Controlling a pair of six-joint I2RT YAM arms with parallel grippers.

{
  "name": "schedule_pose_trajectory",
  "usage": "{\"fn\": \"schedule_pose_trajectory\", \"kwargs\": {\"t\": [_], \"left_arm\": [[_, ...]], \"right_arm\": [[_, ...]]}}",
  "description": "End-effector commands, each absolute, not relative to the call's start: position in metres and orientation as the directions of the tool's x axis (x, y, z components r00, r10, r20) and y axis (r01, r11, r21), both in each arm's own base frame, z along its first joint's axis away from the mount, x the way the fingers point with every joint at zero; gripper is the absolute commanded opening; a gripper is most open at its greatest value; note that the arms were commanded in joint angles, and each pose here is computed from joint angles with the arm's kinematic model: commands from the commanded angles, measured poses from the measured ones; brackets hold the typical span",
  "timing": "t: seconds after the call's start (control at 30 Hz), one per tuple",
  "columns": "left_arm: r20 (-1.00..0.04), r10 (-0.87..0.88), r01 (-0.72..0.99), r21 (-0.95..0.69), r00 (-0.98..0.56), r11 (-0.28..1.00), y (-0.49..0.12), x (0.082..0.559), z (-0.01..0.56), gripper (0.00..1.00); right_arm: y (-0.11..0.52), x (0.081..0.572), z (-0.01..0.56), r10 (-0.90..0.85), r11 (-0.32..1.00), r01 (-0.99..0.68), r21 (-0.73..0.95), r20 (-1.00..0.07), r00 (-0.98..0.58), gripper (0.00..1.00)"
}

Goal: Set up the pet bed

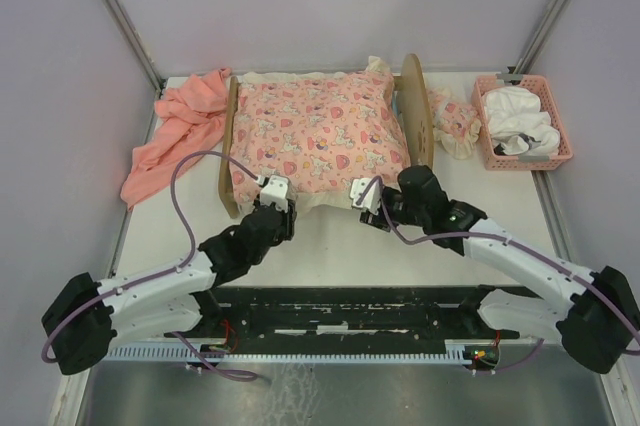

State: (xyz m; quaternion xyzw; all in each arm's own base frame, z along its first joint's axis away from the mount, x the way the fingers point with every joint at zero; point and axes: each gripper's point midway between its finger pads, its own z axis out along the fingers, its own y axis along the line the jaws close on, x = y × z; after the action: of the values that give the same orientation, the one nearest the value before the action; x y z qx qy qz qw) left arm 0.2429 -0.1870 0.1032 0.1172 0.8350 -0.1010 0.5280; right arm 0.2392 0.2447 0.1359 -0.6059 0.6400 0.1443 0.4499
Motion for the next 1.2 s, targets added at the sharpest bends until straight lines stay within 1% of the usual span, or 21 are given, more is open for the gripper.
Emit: {"fn": "schedule_pose_trajectory", "kwargs": {"t": [0.0, 0.07, 0.2, 0.3, 0.4, 0.47, 0.53, 0.6, 0.67, 0.7, 0.73, 0.8, 0.83, 0.87, 0.9, 1.0, 1.1, 1.17], "left_arm": [[-0.939, -0.044, 0.347, -0.17, -0.342, 0.922, -0.205, 0.246, 0.157, 0.49], [-0.954, -0.07, 0.414, -0.191, -0.291, 0.89, -0.218, 0.243, 0.177, 0.51], [-0.97, -0.07, 0.494, -0.18, -0.233, 0.85, -0.241, 0.241, 0.195, 0.52], [-0.958, -0.009, 0.447, -0.141, -0.285, 0.883, -0.243, 0.25, 0.181, 0.54], [-0.937, 0.009, 0.341, -0.119, -0.35, 0.933, -0.232, 0.258, 0.156, 0.56], [-0.927, 0.017, 0.295, -0.102, -0.374, 0.95, -0.224, 0.259, 0.141, 0.57], [-0.925, 0.016, 0.247, -0.085, -0.38, 0.965, -0.215, 0.261, 0.132, 0.58], [-0.925, 0.017, 0.218, -0.072, -0.381, 0.973, -0.21, 0.262, 0.125, 0.58], [-0.923, 0.029, 0.195, -0.05, -0.383, 0.98, -0.205, 0.264, 0.119, 0.57], [-0.923, 0.036, 0.183, -0.038, -0.384, 0.982, -0.202, 0.264, 0.116, 0.55], [-0.923, 0.042, 0.175, -0.029, -0.383, 0.984, -0.2, 0.265, 0.115, 0.52], [-0.925, 0.051, 0.16, -0.011, -0.376, 0.987, -0.195, 0.265, 0.115, 0.38], [-0.927, 0.056, 0.155, -0.003, -0.371, 0.988, -0.192, 0.265, 0.114, 0.3], [-0.929, 0.057, 0.153, 0.001, -0.365, 0.988, -0.19, 0.266, 0.115, 0.24], [-0.932, 0.06, 0.15, 0.006, -0.358, 0.989, -0.189, 0.266, 0.116, 0.21], [-0.933, 0.071, 0.139, 0.022, -0.353, 0.99, -0.183, 0.267, 0.115, 0.15], [-0.93, 0.073, 0.126, 0.029, -0.36, 0.992, -0.179, 0.269, 0.111, 0.1], [-0.931, 0.072, 0.126, 0.028, -0.359, 0.992, -0.178, 0.269, 0.111, 0.08]], "right_arm": [[0.237, 0.236, 0.2, -0.511, 0.405, -0.858, -0.316, -0.857, 0.074, 0.54], [0.223, 0.237, 0.197, -0.561, 0.403, -0.833, -0.379, -0.821, 0.102, 0.55], [0.198, 0.243, 0.188, -0.709, 0.306, -0.792, -0.528, -0.681, 0.18, 0.57], [0.185, 0.253, 0.189, -0.779, 0.284, -0.761, -0.583, -0.603, 0.171, 0.59], [0.171, 0.261, 0.178, -0.85, 0.243, -0.752, -0.613, -0.508, 0.14, 0.64], [0.161, 0.267, 0.173, -0.886, 0.229, -0.739, -0.633, -0.451, 0.112, 0.64], [0.157, 0.271, 0.172, -0.902, 0.215, -0.73, -0.648, -0.418, 0.105, 0.64], [0.155, 0.273, 0.168, -0.915, 0.194, -0.736, -0.648, -0.39, 0.102, 0.6], [0.151, 0.276, 0.166, -0.93, 0.188, -0.736, -0.651, -0.358, 0.079, 0.53], [0.149, 0.277, 0.165, -0.938, 0.182, -0.735, -0.653, -0.34, 0.069, 0.49], [0.147, 0.278, 0.164, -0.945, 0.175, -0.739, -0.651, -0.322, 0.061, 0.4], [0.148, 0.276, 0.168, -0.943, 0.185, -0.755, -0.629, -0.33, 0.044, 0.19], [0.153, 0.275, 0.175, -0.933, 0.202, -0.757, -0.622, -0.356, 0.044, 0.08], [0.157, 0.272, 0.18, -0.921, 0.22, -0.764, -0.606, -0.387, 0.042, 0.03], [0.164, 0.268, 0.186, -0.901, 0.253, -0.772, -0.583, -0.432, 0.031, 0.02], [0.182, 0.257, 0.2, -0.815, 0.37, -0.795, -0.481, -0.579, -0.029, 0.02], [0.201, 0.24, 0.193, -0.741, 0.406, -0.846, -0.345, -0.666, -0.084, 0.02], [0.209, 0.236, 0.191, -0.682, 0.47, -0.842, -0.266, -0.715, -0.154, 0.02]]}}
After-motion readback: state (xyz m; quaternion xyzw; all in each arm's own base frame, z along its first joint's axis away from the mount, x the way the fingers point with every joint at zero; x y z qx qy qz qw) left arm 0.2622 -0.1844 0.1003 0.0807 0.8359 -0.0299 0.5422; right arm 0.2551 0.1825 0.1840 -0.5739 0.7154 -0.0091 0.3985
